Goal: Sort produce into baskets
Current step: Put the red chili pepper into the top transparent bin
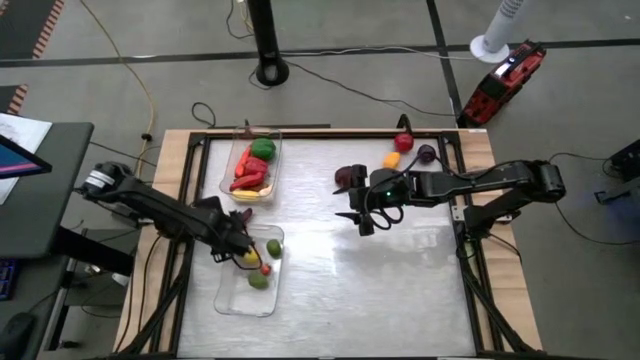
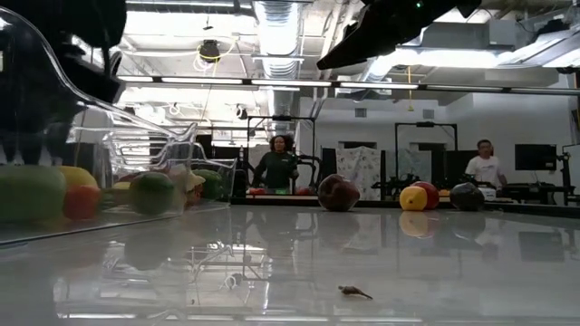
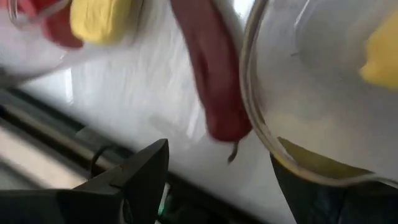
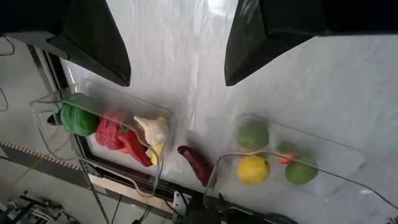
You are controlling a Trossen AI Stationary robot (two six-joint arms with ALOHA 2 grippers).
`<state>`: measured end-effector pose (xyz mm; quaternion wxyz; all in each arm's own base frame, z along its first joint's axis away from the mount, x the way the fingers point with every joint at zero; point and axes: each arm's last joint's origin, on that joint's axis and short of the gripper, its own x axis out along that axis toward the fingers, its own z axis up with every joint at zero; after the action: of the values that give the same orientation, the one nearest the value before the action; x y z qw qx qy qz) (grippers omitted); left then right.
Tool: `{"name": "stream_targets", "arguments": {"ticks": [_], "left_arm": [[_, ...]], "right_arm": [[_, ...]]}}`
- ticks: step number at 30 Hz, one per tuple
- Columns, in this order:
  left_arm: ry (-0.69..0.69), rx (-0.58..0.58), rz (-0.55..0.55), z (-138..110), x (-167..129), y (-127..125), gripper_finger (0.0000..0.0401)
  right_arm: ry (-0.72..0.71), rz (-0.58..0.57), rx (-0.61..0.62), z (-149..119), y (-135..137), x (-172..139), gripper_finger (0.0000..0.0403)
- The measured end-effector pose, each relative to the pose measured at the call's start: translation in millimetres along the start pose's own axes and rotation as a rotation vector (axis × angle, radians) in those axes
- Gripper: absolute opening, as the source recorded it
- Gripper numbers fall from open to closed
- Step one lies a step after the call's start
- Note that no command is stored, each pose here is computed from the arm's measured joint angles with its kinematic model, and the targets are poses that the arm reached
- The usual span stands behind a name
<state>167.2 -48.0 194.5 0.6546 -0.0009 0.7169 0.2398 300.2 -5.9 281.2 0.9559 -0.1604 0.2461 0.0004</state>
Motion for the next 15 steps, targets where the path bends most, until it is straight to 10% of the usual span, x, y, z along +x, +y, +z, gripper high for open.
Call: {"name": "stream_targets", "arguments": {"ticks": [8, 15], "left_arm": [[-0.190, -0.111, -0.223, 9, 5, 12, 0.0268], [-0.139, -0.195, -0.211, 5, 8, 14, 0.0268]], "right_arm": [[0.000, 0.000, 0.002, 0, 0, 0, 0.0285], [0.001, 0.001, 0.000, 0, 0, 0, 0.0285]]}}
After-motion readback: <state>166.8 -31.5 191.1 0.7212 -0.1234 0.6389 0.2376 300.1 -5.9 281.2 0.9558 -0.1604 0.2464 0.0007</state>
